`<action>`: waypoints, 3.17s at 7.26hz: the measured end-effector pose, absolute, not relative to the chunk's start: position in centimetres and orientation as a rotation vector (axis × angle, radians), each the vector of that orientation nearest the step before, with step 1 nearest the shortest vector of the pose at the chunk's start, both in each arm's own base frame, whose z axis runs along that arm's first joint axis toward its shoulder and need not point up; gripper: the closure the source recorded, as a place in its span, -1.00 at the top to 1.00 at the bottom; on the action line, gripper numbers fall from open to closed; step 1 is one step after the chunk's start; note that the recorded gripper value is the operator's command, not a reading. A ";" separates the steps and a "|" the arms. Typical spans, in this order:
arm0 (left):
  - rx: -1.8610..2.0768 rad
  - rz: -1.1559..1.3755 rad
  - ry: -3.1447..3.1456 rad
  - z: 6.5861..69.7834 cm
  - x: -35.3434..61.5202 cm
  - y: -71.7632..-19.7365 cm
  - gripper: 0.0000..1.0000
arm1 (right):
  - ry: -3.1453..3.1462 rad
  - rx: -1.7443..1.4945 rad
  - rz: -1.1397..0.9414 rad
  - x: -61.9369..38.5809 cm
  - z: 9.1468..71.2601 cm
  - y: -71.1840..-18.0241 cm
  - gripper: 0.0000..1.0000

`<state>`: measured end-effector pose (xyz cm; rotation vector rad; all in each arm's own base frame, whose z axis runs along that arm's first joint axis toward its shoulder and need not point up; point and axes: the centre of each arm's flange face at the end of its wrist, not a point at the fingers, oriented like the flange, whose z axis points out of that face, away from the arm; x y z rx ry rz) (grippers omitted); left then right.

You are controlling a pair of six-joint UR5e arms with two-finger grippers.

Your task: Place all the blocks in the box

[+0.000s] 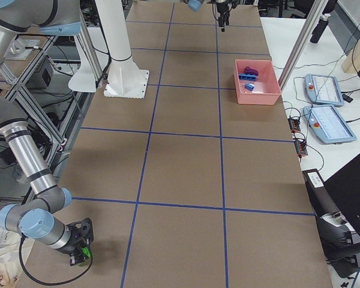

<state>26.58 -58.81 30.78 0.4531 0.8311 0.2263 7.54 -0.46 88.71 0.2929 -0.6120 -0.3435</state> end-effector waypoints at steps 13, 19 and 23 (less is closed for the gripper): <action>0.413 0.285 0.806 36.5 22.0 -52.9 1.00 | -0.699 0.254 0.009 14.6 59.1 -45.1 -1.00; 0.384 0.365 0.778 41.9 5.3 -53.7 1.00 | -0.896 0.161 0.102 -14.4 33.4 -62.4 -1.00; 0.323 0.333 0.760 44.2 3.1 -53.3 1.00 | -0.862 0.087 0.177 -34.1 18.8 -70.7 -1.00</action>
